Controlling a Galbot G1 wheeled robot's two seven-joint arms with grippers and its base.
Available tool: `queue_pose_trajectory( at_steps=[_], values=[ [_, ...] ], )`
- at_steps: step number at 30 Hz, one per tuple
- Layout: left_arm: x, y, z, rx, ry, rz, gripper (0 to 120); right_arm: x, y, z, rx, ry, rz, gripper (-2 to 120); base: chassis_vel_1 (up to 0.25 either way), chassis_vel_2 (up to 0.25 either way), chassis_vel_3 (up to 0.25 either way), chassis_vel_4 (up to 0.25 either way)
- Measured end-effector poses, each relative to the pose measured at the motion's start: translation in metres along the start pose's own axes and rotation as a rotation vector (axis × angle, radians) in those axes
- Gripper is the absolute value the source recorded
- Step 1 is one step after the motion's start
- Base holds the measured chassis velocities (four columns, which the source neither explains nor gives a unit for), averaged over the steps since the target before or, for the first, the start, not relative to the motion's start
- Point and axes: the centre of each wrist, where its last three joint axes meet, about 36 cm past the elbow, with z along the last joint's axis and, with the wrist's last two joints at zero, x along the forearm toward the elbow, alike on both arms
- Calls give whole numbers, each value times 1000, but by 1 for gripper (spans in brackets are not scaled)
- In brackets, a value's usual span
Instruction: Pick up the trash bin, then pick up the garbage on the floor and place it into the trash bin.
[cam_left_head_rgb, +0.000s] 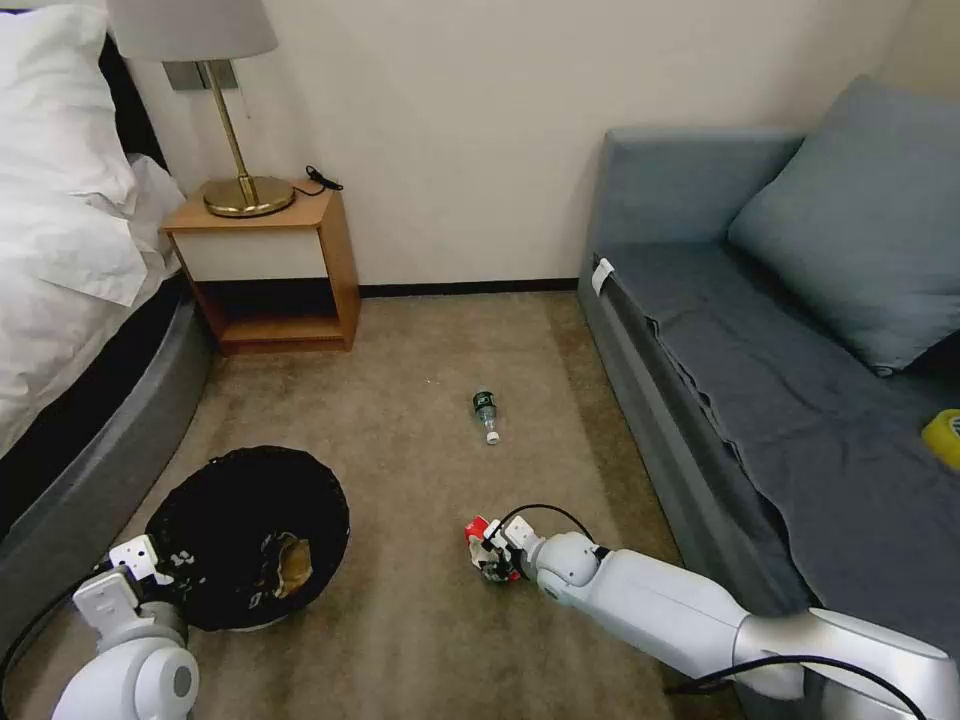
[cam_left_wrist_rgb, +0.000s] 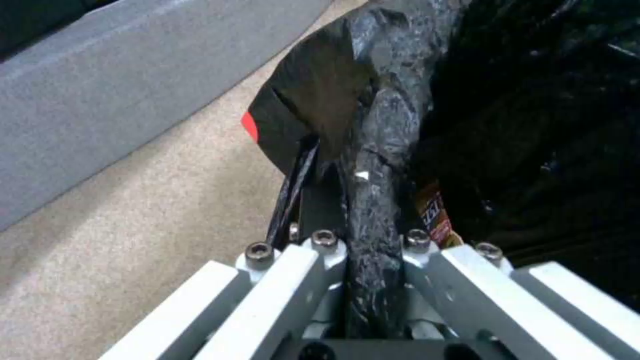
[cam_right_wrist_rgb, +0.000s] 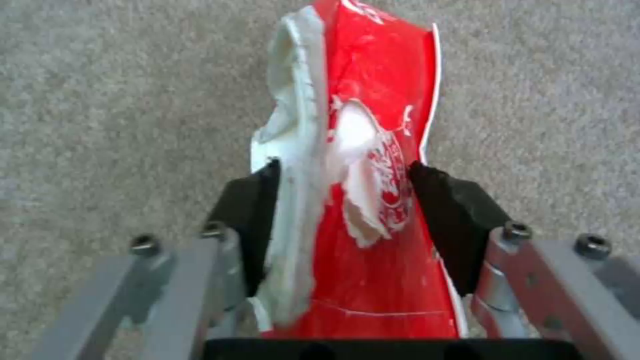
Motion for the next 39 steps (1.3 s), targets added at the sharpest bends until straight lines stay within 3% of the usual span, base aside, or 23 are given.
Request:
queue_pose_trajectory(
  at_steps=[6,10,16,21,23,25,26,29,34,36,39],
  values=[
    [-2,-1,2,-2,4,1,2,2,0,7,4,-14,0,30,0,0,0,0],
    [-3,-2,1,0,1,3,2,4,-2,13,9,-21,1,10,0,0,0,0],
    [-3,-2,1,0,1,4,2,18,-8,8,-14,-66,9,0,0,0,0,0],
    [-4,-4,2,1,3,10,2,67,-13,-36,-108,-217,2,0,0,0,0,0],
    [-4,-5,2,0,4,15,2,105,-12,-76,-161,-324,-30,0,0,0,0,0],
    [-3,-7,2,0,5,20,2,143,0,-117,-199,-424,-88,0,0,0,0,0],
    [-3,-7,2,0,5,20,2,143,0,-117,-199,-424,-88,0,0,0,0,0],
    [-3,-11,3,0,5,27,2,195,41,-185,-221,-578,-195,0,0,0,0,0],
    [-3,-14,4,-1,6,32,2,209,79,-220,-212,-633,-266,0,0,0,0,0],
    [-2,-15,4,-2,3,34,2,208,113,-241,-172,-644,-304,0,0,0,0,0],
    [0,-16,2,-1,-2,36,2,189,136,-247,-115,-610,-300,0,0,0,0,0]
  ],
)
